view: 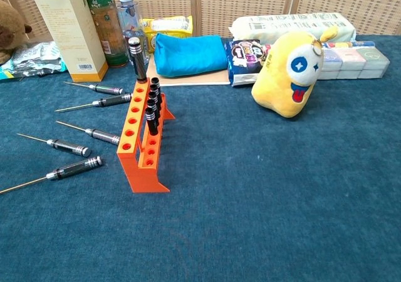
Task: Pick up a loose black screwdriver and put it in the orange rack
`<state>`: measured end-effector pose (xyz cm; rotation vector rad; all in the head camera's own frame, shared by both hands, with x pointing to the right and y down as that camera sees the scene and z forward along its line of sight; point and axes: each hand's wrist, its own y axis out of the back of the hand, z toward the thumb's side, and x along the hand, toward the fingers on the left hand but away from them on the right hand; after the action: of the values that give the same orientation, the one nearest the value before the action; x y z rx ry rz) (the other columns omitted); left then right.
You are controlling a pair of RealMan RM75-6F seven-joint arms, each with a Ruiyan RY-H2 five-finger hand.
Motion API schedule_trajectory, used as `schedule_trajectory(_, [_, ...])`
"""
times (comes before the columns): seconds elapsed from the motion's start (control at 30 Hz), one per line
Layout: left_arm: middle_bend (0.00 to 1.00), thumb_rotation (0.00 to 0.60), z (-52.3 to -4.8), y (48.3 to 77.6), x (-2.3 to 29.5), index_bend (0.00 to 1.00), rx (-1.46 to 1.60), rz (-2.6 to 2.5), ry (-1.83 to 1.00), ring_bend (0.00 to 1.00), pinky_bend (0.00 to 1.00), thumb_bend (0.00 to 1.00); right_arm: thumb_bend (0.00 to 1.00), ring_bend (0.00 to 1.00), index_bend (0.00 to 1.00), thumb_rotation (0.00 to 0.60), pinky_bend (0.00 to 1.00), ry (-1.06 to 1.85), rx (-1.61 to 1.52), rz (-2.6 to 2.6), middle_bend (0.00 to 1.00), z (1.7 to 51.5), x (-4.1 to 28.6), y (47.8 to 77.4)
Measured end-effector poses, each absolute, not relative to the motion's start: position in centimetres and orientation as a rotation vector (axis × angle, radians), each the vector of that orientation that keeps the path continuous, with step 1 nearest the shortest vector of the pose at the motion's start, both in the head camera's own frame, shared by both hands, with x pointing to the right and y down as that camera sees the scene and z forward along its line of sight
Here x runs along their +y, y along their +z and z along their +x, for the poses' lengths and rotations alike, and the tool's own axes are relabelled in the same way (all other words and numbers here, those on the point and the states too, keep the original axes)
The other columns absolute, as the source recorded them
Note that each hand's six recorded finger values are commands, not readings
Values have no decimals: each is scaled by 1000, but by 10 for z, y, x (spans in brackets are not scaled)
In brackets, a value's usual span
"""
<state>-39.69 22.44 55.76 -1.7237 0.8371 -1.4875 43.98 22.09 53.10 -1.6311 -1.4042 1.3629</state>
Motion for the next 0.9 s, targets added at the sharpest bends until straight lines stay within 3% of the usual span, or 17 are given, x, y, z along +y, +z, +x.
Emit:
schedule_trajectory(0.43, [1000, 600, -337, 629, 207, 159, 441, -1908, -1631, 1000, 982, 211, 87, 128, 22, 600, 68, 1409, -1419, -1621, 148, 452, 217, 537])
schedule_trajectory(0.9, [1000, 600, -274, 654, 201, 160, 179, -2072, -1572, 1000, 986, 325, 88, 128, 22, 600, 68, 1437, -1416, -1615, 149, 455, 216, 543])
